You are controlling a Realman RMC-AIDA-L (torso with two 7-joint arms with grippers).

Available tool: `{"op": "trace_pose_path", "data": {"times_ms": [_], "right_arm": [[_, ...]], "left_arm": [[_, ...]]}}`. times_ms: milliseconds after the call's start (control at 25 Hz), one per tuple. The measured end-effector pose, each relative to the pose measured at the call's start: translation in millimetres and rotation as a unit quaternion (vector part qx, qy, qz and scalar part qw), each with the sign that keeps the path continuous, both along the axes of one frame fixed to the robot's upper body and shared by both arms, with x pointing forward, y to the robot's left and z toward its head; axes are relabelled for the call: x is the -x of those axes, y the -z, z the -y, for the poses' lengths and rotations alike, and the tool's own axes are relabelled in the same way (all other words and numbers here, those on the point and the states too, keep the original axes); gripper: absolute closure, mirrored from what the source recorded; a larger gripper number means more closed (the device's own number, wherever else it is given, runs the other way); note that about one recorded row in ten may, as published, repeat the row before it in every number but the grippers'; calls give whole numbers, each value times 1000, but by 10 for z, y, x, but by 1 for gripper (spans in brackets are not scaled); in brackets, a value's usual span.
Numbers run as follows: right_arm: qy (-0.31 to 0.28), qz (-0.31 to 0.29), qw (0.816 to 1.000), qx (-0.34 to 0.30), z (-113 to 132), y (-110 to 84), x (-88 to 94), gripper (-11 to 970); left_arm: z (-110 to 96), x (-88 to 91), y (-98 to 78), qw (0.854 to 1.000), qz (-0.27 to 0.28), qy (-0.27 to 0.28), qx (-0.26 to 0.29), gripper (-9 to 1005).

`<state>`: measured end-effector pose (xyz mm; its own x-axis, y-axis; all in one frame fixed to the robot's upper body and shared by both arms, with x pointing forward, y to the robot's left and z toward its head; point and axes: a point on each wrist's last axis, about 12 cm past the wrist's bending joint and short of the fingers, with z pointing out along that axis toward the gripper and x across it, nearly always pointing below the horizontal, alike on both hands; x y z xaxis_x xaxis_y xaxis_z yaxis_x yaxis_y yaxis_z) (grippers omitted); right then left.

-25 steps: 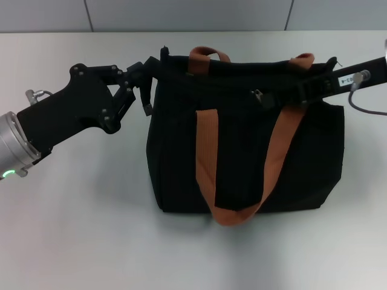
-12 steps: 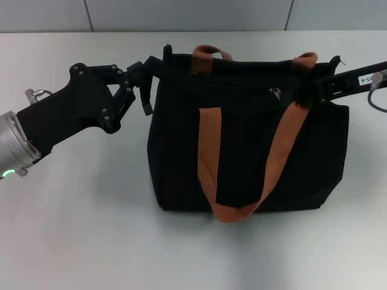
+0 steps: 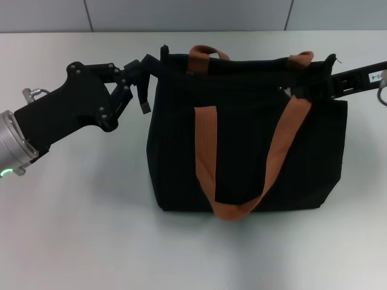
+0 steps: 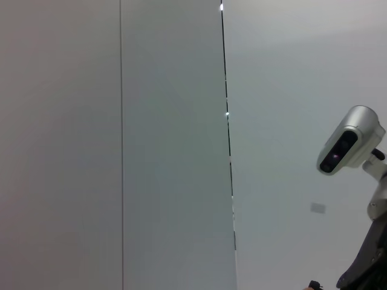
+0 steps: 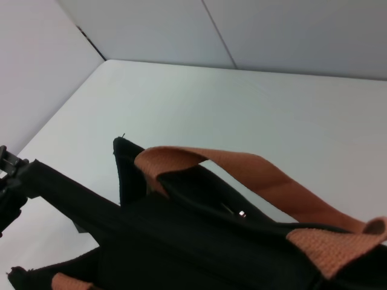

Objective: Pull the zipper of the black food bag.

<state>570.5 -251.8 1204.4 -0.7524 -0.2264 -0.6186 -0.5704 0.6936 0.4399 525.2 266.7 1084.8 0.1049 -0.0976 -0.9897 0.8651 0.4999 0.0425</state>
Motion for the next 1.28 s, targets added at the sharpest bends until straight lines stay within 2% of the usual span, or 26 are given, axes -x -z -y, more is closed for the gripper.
{"op": "trace_pose_path", "data": {"times_ms": [440, 680, 1280], "right_arm": [[18, 15, 1000, 3, 108, -100, 72, 962], [21, 12, 1000, 3, 127, -91, 92, 962], [12, 26, 998, -54, 197, -87, 127, 959]], "left_arm": [[-2, 0, -1, 1000, -1, -1, 1, 980], [-3, 3, 1, 1000, -1, -1, 2, 980], [-4, 25, 10, 1000, -4, 3, 3, 980]]}}
